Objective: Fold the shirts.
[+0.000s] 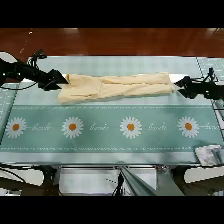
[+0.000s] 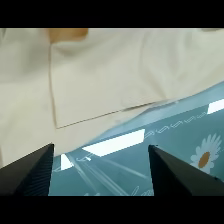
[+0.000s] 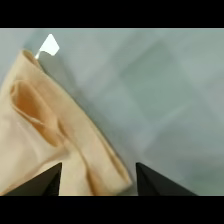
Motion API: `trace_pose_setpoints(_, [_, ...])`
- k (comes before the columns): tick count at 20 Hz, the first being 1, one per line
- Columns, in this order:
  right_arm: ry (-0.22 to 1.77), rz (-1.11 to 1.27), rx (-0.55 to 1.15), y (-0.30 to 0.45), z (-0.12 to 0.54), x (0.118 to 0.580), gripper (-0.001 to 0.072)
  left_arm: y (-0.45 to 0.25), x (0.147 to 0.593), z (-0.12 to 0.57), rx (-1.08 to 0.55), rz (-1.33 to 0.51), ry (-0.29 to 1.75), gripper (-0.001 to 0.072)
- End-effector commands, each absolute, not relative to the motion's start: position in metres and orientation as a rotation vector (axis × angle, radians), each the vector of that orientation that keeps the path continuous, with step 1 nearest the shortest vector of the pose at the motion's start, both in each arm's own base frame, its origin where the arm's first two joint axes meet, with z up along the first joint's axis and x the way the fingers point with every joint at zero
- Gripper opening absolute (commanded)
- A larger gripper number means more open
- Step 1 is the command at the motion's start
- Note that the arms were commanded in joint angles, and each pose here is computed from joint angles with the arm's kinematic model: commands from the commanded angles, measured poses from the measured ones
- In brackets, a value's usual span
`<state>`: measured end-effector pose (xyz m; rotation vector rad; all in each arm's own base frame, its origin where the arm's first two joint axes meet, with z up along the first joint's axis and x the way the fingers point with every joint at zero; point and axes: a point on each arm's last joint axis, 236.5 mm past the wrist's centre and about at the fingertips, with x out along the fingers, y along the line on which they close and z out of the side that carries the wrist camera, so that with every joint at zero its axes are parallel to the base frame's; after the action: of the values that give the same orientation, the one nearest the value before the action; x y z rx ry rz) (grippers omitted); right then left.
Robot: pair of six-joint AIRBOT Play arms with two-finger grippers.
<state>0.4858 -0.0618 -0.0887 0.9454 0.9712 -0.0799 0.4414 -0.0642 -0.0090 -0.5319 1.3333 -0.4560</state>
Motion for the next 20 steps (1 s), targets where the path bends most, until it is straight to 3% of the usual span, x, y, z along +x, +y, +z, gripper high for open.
trace_pose_setpoints(1, [0.926, -0.038, 1.043, -0.023, -0.094, 0.51, 0.0539, -0.077, 0.451, 0.02, -0.592, -0.498, 1.247, 0.0707])
trace_pose_setpoints(4, [0.868, -0.072, 1.012, -0.001, -0.097, 0.529, 0.0528, -0.089, 0.454, 0.044, -0.645, -0.542, 1.191, 0.0706])
trace_pose_setpoints(6, [0.835, -0.089, 0.97, 0.01, -0.096, 0.537, 0.0307, -0.093, 0.455, 0.055, -0.635, -0.574, 1.157, 0.0706])
trace_pose_setpoints(8, [0.831, -0.077, 0.95, 0.018, -0.094, 0.539, 0.0038, -0.094, 0.454, 0.059, -0.63, -0.577, 1.151, 0.0706])
trace_pose_setpoints(10, [0.826, 0.002, 0.883, 0.026, -0.075, 0.537, 0.0021, -0.095, 0.454, 0.06, -0.628, -0.579, 1.15, 0.0703])
trace_pose_setpoints(11, [0.813, 0.052, 0.837, 0.029, -0.059, 0.535, 0.0021, -0.097, 0.453, 0.06, -0.626, -0.583, 1.152, 0.0603])
trace_pose_setpoints(12, [0.798, 0.105, 0.796, 0.033, -0.037, 0.532, 0.0021, -0.101, 0.453, 0.06, -0.622, -0.59, 1.155, 0.0432])
trace_pose_setpoints(13, [0.782, 0.146, 0.755, 0.036, -0.015, 0.527, 0.0021, -0.108, 0.452, 0.06, -0.611, -0.606, 1.154, 0.0325])
trace_pose_setpoints(14, [0.761, 0.189, 0.699, 0.041, 0.012, 0.52, 0.0021, -0.121, 0.451, 0.063, -0.588, -0.65, 1.142, 0.0281])
trace_pose_setpoints(16, [0.709, 0.265, 0.592, 0.051, 0.066, 0.501, 0.0021, -0.149, 0.447, 0.069, -0.576, -0.713, 1.132, 0.0061])
trace_pose_setpoints(17, [0.677, 0.289, 0.553, 0.054, 0.094, 0.49, 0.0021, -0.166, 0.447, 0.072, -0.569, -0.738, 1.121, 0.0025])
trace_pose_setpoints(20, [0.598, 0.308, 0.483, 0.058, 0.164, 0.451, 0.0021, -0.219, 0.447, 0.075, -0.53, -0.786, 1.084, 0.0025])
